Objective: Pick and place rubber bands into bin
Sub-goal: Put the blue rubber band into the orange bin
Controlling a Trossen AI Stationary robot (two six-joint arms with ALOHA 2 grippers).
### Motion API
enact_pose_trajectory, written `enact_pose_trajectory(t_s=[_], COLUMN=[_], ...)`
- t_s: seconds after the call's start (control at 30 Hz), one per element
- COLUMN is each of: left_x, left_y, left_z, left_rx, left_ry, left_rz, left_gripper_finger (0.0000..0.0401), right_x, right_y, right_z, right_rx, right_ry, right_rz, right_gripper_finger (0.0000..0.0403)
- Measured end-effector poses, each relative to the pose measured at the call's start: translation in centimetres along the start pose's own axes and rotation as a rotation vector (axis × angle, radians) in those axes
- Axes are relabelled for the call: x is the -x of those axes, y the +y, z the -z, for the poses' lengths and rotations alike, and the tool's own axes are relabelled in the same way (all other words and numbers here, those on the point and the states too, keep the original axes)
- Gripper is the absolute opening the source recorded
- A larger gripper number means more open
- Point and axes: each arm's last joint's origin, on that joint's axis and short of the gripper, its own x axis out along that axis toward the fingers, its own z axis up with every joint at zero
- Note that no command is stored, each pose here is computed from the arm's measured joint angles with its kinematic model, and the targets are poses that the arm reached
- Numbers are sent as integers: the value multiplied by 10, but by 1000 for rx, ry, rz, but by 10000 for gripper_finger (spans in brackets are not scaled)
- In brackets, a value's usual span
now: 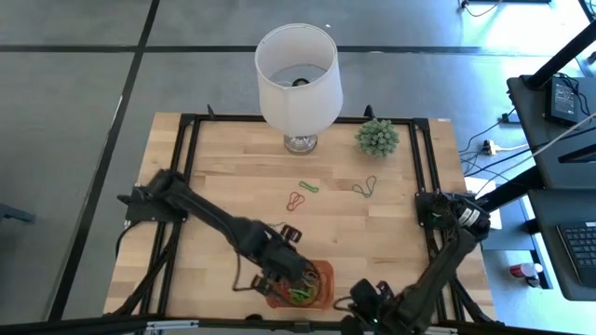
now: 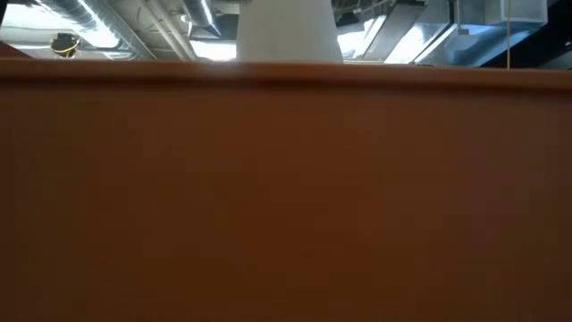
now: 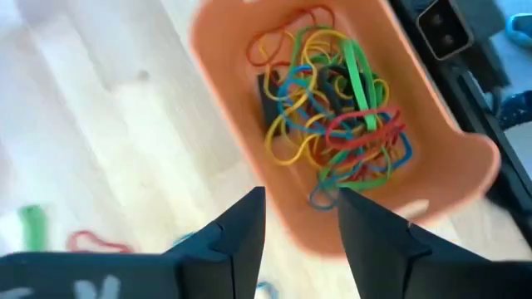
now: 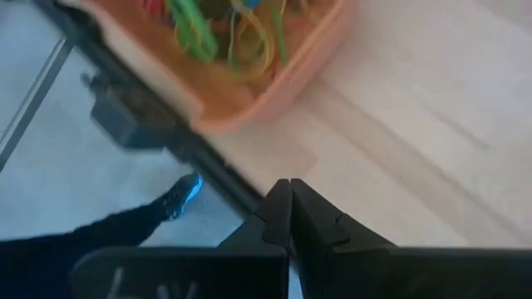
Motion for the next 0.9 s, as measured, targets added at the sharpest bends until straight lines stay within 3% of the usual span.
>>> enact_pose_trajectory(t_s=[0.13,0.23,0.33,0.53,0.7,0.9], left_x=[33,41,36,32,28,29], left_y=[15,29,48,77,89,91], left_z=[13,32,61,128,179,219], left_rx=[-55,-65,-9,134,198,249], left_ry=[-68,-109,-133,-204,-233,-234], left_rz=[6,45,60,79,22,-16], left_gripper_finger=[131,117,101,70,41,4], right_x=[-10,-17,-18,-3,8,9], right_y=[2,4,5,-4,-29,-70], right_z=[-23,-44,-64,-115,-168,-225], right_rx=[-41,-78,-107,-153,-256,-411], right_ry=[-34,-154,-262,-301,-318,-183], right_rz=[42,42,40,119,302,641], right_gripper_finger=[7,7,7,7,9,37])
